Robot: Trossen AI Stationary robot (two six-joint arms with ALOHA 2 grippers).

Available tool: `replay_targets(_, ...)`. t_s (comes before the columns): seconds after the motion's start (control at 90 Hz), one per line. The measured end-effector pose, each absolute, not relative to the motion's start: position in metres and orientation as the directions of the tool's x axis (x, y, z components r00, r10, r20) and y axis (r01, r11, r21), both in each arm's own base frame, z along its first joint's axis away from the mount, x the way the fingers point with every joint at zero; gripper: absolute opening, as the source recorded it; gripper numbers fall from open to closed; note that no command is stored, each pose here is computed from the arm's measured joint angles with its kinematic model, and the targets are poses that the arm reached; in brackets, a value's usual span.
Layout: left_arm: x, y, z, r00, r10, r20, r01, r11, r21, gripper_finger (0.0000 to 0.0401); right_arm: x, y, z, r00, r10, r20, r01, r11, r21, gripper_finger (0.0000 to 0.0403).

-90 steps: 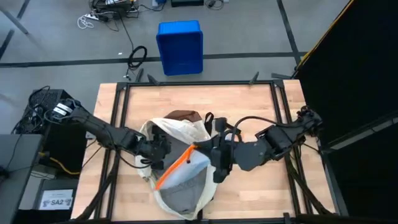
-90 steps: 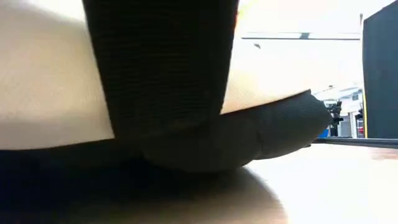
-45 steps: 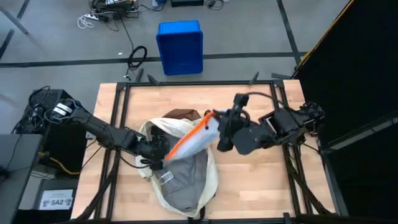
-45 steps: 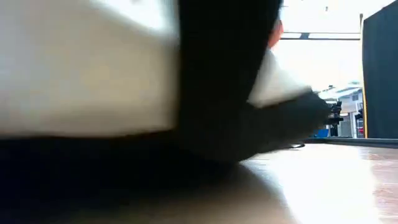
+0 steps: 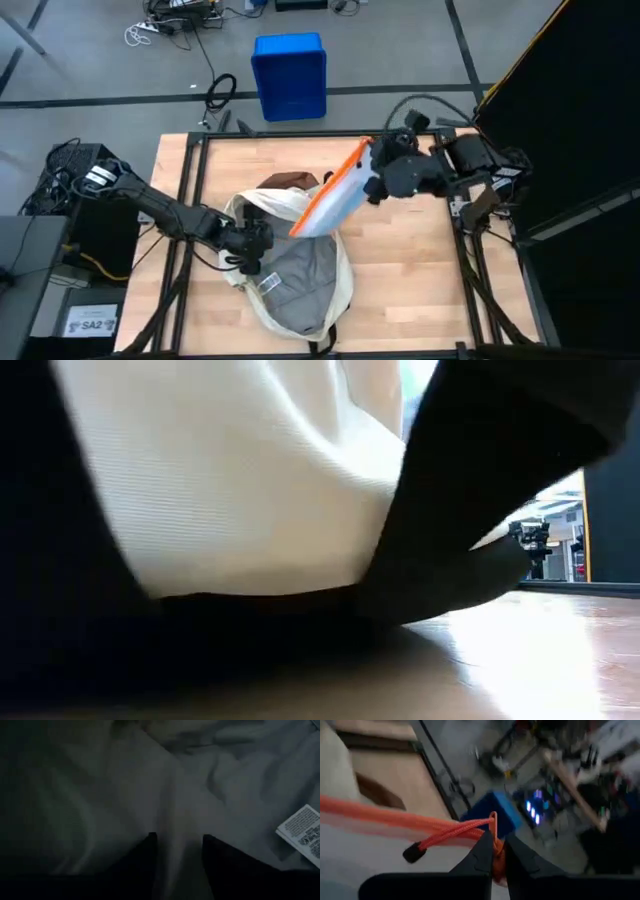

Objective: Unpack backpack
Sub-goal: Remove the zip bag from the white backpack

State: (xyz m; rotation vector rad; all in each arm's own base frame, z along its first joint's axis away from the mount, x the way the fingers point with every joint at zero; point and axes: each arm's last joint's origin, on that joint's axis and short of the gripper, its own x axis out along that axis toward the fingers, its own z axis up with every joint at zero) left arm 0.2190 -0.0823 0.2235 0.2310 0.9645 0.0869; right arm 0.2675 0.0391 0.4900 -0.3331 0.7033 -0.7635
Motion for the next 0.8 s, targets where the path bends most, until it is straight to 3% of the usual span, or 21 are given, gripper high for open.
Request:
replay_targets(0.133,0.218,-0.083,0.223,0.552,0.142,-0.822,0.054,0.977,0.205,0.0127,0.274,0.028,0.481,0.490,-0.696,-0.525,0.502,0.718,-0.482,0.0000)
replay_targets(0.8,0.189,-0.083,0.191,0.345,0.134,-0.929,0.014,0.989,0.148,0.0127,0.274,-0.049,0.477,0.308,-0.757,-0.576,0.635,0.614,-0.468,0.0000)
